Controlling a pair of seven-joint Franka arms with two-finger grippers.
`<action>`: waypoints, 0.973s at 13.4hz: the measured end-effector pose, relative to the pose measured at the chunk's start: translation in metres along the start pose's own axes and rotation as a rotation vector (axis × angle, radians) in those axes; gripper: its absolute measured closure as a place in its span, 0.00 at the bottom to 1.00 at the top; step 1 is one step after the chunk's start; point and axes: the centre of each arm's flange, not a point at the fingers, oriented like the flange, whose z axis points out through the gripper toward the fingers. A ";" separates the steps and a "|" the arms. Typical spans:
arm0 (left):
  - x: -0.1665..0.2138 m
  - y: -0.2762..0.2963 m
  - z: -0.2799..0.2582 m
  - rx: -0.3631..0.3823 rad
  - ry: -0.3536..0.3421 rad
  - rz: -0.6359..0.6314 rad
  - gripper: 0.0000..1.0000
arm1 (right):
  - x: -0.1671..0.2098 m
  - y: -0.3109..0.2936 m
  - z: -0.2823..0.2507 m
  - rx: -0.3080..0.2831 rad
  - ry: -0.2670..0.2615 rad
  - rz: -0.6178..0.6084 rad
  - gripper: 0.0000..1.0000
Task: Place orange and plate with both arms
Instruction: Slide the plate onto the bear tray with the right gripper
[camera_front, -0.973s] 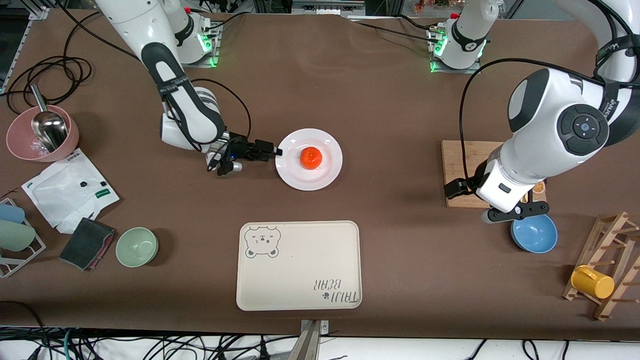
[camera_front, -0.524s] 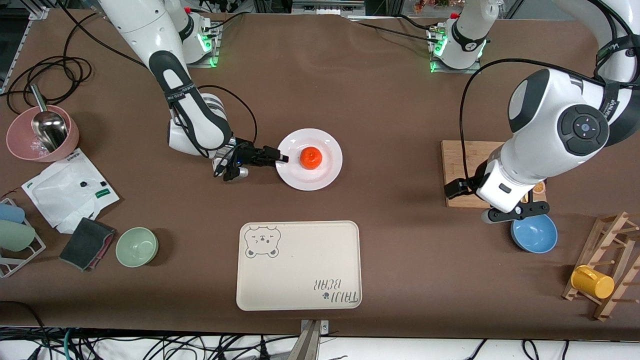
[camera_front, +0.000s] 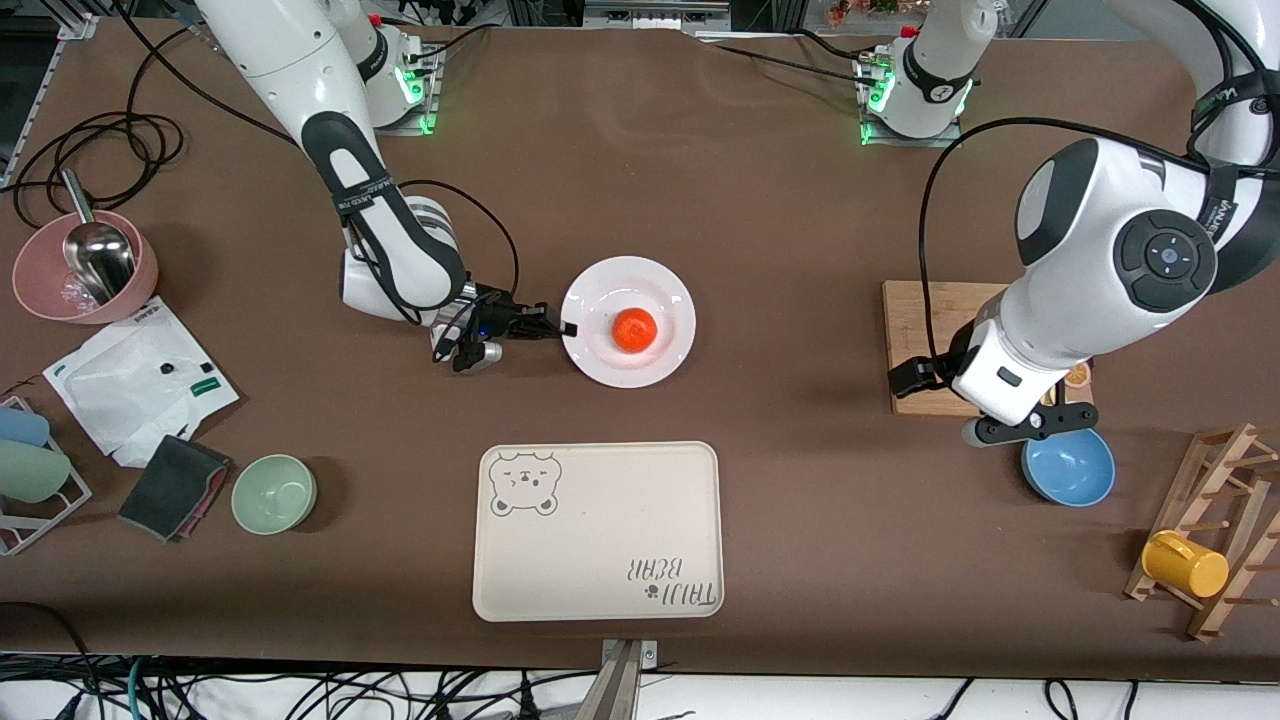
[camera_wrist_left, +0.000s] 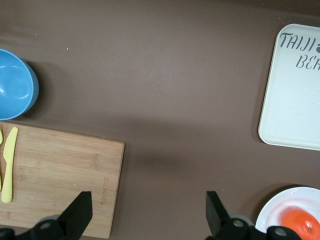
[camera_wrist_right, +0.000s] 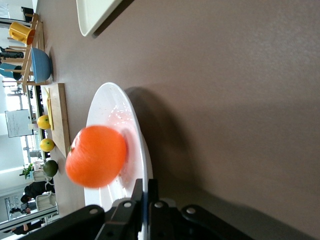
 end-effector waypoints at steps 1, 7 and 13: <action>0.000 0.000 0.000 0.000 0.000 0.000 0.00 | 0.001 0.000 0.000 -0.001 0.000 -0.002 0.96; 0.000 0.001 0.000 0.000 0.000 0.001 0.00 | 0.015 -0.004 -0.006 0.006 0.027 -0.013 0.96; 0.000 0.001 0.000 0.000 0.000 0.001 0.00 | 0.068 -0.016 -0.046 0.087 0.112 0.002 0.96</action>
